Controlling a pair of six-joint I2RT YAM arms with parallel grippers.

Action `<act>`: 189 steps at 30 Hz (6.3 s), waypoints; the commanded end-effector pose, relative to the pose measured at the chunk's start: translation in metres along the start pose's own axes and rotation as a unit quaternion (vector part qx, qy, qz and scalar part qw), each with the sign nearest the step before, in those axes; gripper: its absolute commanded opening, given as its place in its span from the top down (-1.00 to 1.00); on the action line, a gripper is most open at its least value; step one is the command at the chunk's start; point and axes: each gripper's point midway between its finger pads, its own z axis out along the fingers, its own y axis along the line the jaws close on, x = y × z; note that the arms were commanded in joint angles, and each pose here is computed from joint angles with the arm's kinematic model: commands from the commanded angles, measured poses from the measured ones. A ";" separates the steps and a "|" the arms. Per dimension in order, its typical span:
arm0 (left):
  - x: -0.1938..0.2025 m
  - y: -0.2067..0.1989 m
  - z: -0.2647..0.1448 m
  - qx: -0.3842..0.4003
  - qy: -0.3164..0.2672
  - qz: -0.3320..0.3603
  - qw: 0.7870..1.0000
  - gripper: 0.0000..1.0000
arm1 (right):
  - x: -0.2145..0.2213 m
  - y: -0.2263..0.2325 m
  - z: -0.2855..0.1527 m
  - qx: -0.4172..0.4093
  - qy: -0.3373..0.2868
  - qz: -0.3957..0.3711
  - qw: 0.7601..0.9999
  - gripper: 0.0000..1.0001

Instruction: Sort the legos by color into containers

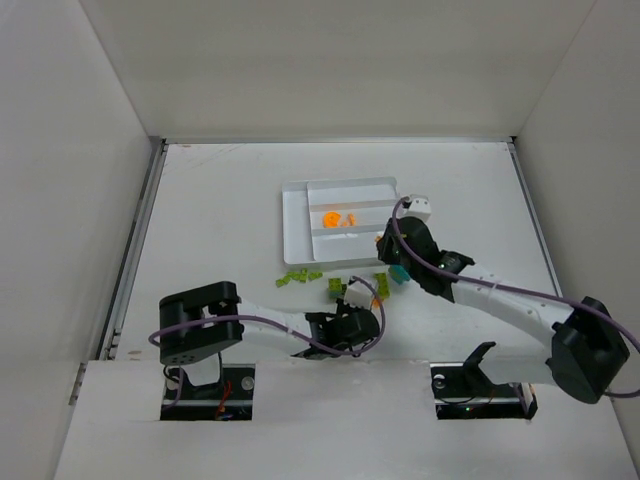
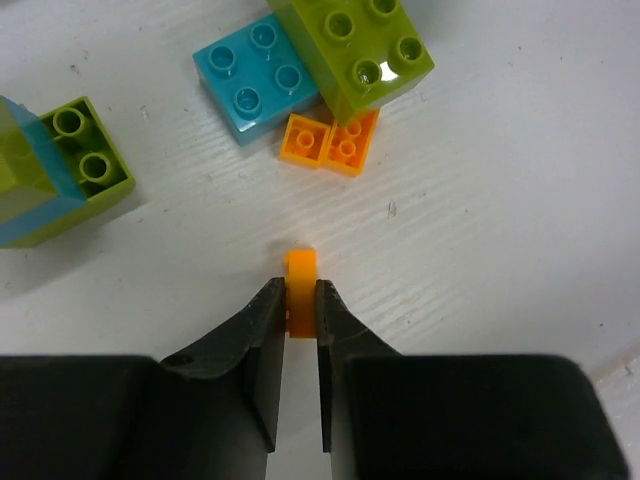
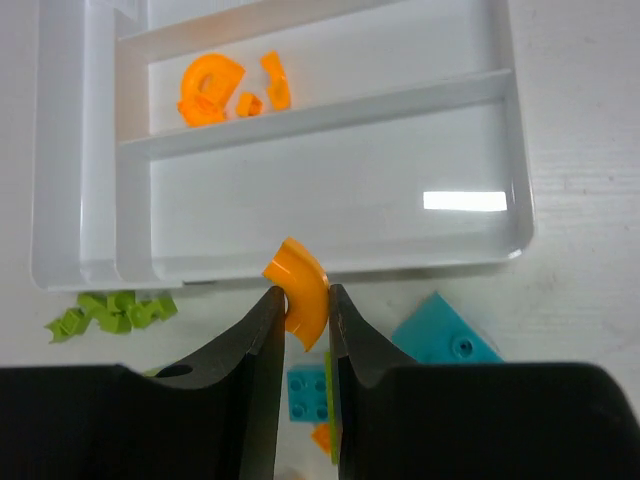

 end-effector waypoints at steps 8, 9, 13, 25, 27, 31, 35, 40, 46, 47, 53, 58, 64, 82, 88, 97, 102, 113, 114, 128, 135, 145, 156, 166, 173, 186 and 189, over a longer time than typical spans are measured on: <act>-0.076 0.032 -0.051 0.016 -0.093 -0.085 0.992 0.85 | -0.055 0.037 0.070 -0.040 -0.043 -0.007 0.998 0.57; -0.087 0.038 -0.055 0.016 -0.104 -0.098 0.990 0.85 | -0.054 0.036 0.077 -0.035 -0.039 -0.008 0.999 0.57; -0.116 0.067 -0.062 0.008 -0.130 -0.134 0.982 0.84 | -0.050 0.033 0.102 -0.026 -0.030 -0.011 0.999 0.57; -0.179 0.108 -0.050 -0.019 -0.180 -0.162 0.970 0.82 | -0.053 0.028 0.141 -0.012 -0.020 -0.008 1.000 -0.09; -0.190 0.114 -0.043 -0.025 -0.188 -0.160 0.969 0.81 | -0.053 0.027 0.134 -0.011 -0.024 -0.007 1.000 -0.14; -0.209 0.119 -0.026 -0.024 -0.198 -0.168 0.966 0.80 | -0.049 0.021 0.101 -0.013 -0.036 -0.008 0.999 0.01; -0.223 0.130 -0.005 -0.038 -0.205 -0.167 0.964 0.78 | -0.026 0.018 0.058 -0.018 -0.044 -0.004 0.999 0.39; -0.225 0.148 0.039 -0.063 -0.177 -0.168 0.968 0.77 | 0.017 0.008 0.011 -0.025 -0.035 0.008 0.999 0.42; -0.223 0.170 0.078 -0.091 -0.155 -0.162 0.970 0.76 | 0.067 -0.009 -0.023 -0.009 0.014 -0.004 1.000 -0.06; -0.224 0.173 0.082 -0.095 -0.154 -0.159 0.970 0.75 | 0.073 -0.013 -0.027 -0.001 0.021 -0.005 1.000 -0.12; -0.218 0.182 0.097 -0.110 -0.143 -0.153 0.972 0.49 | 0.105 -0.021 -0.035 0.011 0.072 -0.011 0.997 -0.13; -0.217 0.180 0.088 -0.107 -0.147 -0.149 0.972 0.20 | 0.118 -0.015 -0.044 0.006 0.094 -0.026 0.995 -0.08; -0.217 0.167 0.062 -0.088 -0.158 -0.149 0.972 0.18 | 0.134 -0.009 -0.047 -0.005 0.133 -0.046 0.990 -0.07; -0.171 0.127 -0.011 -0.032 -0.155 -0.130 0.979 0.18 | 0.129 -0.002 -0.009 0.001 0.134 -0.087 0.987 -0.26; -0.161 0.130 -0.014 -0.036 -0.147 -0.129 0.980 0.18 | 0.131 0.009 -0.010 -0.018 0.142 -0.082 0.986 -0.15; -0.150 0.123 -0.027 -0.024 -0.139 -0.123 0.982 0.19 | 0.150 0.019 -0.028 -0.033 0.162 -0.083 0.983 -0.27; -0.138 0.119 -0.038 -0.016 -0.130 -0.128 0.983 0.20 | 0.148 0.021 -0.031 -0.038 0.155 -0.076 0.984 -0.32; -0.118 0.116 -0.066 -0.028 -0.149 -0.110 0.982 0.20 | 0.156 0.021 -0.029 -0.001 0.164 -0.126 0.978 -0.01; -0.118 0.114 -0.067 -0.026 -0.149 -0.110 0.982 0.20 | 0.157 0.021 -0.030 0.000 0.165 -0.128 0.978 0.04; -0.100 0.066 -0.061 0.009 -0.127 -0.062 0.990 0.09 | 0.120 0.008 -0.057 -0.022 0.114 -0.080 0.990 0.41; -0.092 0.015 -0.053 0.051 -0.117 -0.005 0.992 0.05 | 0.054 -0.015 -0.055 -0.014 0.035 -0.007 0.999 0.41; -0.068 -0.009 -0.012 0.049 -0.100 0.049 0.993 0.04 | -0.011 -0.010 -0.042 -0.055 -0.032 0.045 0.997 0.41; -0.050 -0.015 0.032 0.039 -0.086 0.085 0.992 0.12 | -0.018 0.000 -0.040 -0.068 -0.035 0.039 0.996 0.40; -0.039 -0.010 0.049 0.033 -0.067 0.097 0.992 0.42 | -0.019 0.000 -0.036 -0.069 -0.036 0.040 0.996 0.40; -0.035 -0.011 0.041 0.044 -0.068 0.096 0.992 0.75 | -0.019 0.011 -0.024 -0.071 -0.028 0.029 0.997 0.40; -0.073 0.017 -0.055 0.088 -0.123 -0.010 0.988 0.79 | -0.060 0.001 0.063 -0.004 -0.035 -0.006 0.999 0.40; -0.101 0.038 -0.072 0.075 -0.157 -0.057 0.983 0.78 | -0.061 -0.001 0.085 0.009 -0.027 -0.011 1.000 0.39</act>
